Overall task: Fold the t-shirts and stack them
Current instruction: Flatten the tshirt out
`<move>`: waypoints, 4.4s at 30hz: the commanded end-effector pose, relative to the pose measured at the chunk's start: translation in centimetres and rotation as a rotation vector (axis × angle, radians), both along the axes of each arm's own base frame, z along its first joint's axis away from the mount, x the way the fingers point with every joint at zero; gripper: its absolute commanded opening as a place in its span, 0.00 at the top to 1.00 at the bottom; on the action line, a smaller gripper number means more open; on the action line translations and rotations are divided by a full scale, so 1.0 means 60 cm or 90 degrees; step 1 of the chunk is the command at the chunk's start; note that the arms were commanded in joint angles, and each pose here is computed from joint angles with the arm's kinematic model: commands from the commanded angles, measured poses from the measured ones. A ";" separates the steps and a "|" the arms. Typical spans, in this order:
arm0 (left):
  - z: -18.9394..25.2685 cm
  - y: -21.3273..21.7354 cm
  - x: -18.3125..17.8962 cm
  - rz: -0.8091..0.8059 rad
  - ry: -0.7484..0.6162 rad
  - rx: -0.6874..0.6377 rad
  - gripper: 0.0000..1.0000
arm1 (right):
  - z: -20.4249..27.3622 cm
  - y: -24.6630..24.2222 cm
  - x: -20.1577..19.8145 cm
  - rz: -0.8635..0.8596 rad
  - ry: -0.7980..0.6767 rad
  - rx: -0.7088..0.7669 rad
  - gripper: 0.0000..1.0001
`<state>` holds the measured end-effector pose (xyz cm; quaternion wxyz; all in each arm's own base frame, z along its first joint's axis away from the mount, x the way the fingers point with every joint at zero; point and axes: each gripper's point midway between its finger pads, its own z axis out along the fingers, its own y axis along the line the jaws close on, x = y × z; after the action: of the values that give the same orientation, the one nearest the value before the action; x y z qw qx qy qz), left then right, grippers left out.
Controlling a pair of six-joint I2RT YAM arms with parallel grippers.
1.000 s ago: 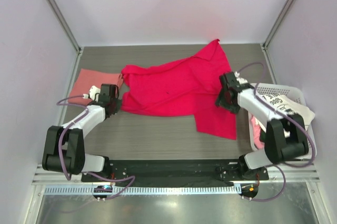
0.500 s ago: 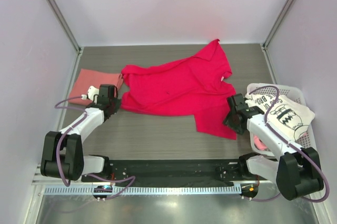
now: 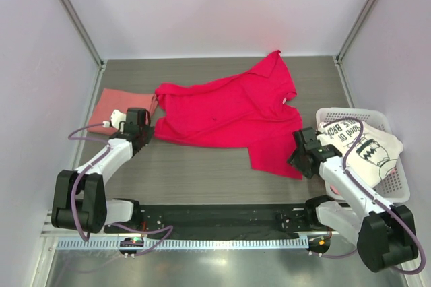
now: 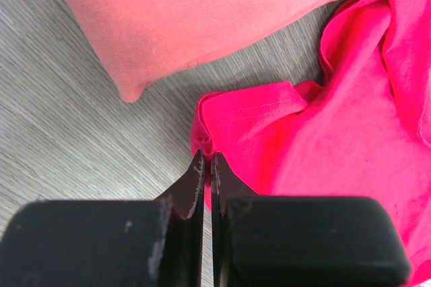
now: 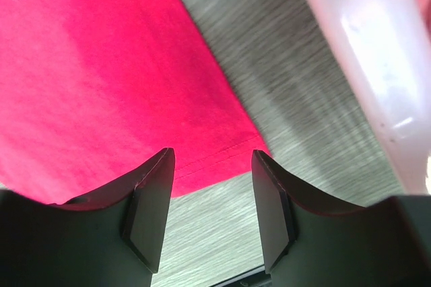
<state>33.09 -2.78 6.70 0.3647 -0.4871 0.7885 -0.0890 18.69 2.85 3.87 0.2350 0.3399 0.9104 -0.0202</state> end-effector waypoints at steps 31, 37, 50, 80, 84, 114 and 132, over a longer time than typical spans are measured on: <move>0.017 0.034 0.003 0.050 0.000 0.049 1.00 | 0.005 0.056 0.020 0.085 0.039 -0.013 0.99; 0.015 0.083 -0.004 0.074 0.036 0.066 1.00 | 0.012 0.123 0.040 0.169 0.037 0.029 0.79; -0.055 0.129 -0.004 0.073 0.110 -0.046 1.00 | -0.001 0.151 -0.022 0.237 0.037 0.064 0.50; -0.019 0.118 -0.001 0.068 0.031 -0.017 1.00 | -0.023 0.174 -0.103 0.289 0.072 -0.015 0.49; -0.015 0.117 0.001 0.067 0.026 -0.014 1.00 | -0.030 0.173 -0.106 0.288 0.069 -0.007 0.50; 0.034 0.070 -0.023 0.014 0.068 0.059 1.00 | 0.104 0.067 0.048 0.088 -0.140 -0.005 0.99; 0.051 0.052 -0.204 -0.022 0.090 0.036 1.00 | 0.247 -0.020 0.012 0.011 -0.259 -0.043 0.99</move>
<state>22.94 0.54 11.20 0.3471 -0.4706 0.8098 -0.0479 19.54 2.37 17.91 0.4192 0.3165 0.8502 0.0354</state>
